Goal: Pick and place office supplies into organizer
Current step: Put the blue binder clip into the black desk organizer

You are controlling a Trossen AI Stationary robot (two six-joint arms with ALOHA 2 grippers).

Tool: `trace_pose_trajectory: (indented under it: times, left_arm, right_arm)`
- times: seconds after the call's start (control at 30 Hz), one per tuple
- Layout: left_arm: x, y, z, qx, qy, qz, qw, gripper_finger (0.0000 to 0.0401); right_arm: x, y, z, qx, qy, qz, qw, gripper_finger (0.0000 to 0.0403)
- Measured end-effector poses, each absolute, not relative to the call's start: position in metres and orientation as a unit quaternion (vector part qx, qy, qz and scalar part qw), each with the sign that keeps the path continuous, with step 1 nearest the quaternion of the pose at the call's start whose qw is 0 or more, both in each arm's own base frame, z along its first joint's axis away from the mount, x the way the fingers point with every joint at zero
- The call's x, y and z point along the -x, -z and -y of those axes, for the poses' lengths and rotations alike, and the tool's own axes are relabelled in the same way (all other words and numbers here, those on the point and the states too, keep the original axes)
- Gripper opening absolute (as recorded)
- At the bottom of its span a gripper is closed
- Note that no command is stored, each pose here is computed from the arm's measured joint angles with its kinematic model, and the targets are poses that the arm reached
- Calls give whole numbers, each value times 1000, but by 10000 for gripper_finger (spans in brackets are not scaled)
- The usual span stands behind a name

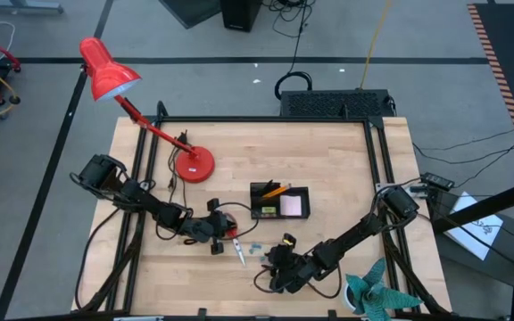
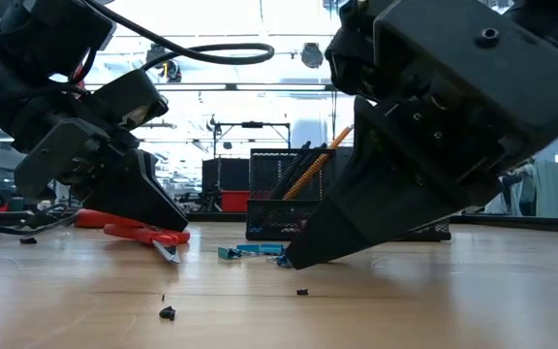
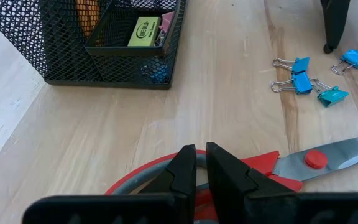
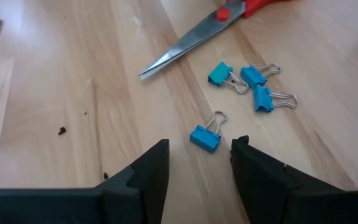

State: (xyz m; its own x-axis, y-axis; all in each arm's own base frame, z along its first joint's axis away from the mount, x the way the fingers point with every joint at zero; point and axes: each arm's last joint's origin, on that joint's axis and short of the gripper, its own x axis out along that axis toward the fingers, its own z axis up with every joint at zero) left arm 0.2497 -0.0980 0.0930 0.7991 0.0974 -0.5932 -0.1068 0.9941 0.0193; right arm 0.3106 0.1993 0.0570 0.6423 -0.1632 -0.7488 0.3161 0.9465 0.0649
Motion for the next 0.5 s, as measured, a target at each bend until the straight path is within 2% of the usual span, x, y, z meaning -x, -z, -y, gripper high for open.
trace_pose_trajectory:
  times: [0.3,0.5]
  left_arm:
    - [-250,-93,98,9,-54,-312,948,47]
    - [-250,-93,98,8,-54,-312,949,47]
  right_arm:
    - [-313,-58,-201,-154,146,-382,899,148]
    - [-314,-56,-203,-158,136,-380,901,148]
